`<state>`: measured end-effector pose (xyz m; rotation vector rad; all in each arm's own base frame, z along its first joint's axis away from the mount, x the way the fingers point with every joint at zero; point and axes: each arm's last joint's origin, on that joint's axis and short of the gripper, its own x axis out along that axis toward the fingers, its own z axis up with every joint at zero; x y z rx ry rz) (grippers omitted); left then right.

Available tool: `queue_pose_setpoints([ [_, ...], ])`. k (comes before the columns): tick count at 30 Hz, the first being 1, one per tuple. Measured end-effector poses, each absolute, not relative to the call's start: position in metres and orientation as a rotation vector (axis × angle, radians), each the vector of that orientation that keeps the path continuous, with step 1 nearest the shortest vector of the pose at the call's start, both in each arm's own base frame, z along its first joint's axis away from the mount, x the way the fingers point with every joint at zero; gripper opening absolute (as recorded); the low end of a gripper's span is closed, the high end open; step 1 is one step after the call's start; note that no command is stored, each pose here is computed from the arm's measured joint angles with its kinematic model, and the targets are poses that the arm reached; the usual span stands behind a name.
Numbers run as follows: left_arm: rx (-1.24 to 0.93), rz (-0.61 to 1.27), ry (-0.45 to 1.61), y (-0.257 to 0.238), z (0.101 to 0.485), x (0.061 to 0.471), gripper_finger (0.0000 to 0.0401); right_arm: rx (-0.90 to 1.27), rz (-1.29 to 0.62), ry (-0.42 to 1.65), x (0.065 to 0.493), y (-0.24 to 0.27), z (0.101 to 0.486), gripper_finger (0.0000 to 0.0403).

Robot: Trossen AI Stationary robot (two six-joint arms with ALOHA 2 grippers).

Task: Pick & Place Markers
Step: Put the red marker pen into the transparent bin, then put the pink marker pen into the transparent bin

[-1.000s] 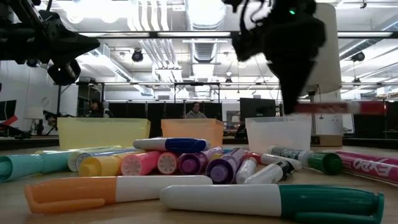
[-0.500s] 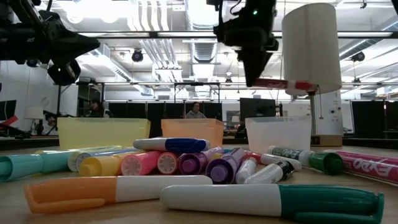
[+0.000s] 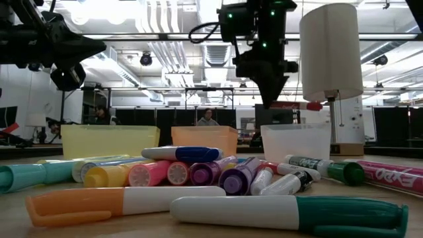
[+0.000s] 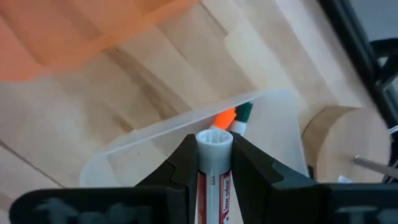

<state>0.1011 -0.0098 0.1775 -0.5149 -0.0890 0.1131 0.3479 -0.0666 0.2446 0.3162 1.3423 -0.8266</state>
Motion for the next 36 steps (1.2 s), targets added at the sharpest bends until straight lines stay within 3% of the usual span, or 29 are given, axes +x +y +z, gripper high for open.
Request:
queue_pose_setpoints([
  [16, -0.515, 0.115, -0.084, -0.01, 0.177, 0.101, 0.0009, 0.444, -0.88, 1.299, 0.344, -0.066, 0.208, 0.0069],
  [36, -0.519, 0.115, -0.082, -0.01, 0.177, 0.101, 0.0009, 0.434, -0.875, 1.304, 0.34, -0.066, 0.205, 0.0131],
])
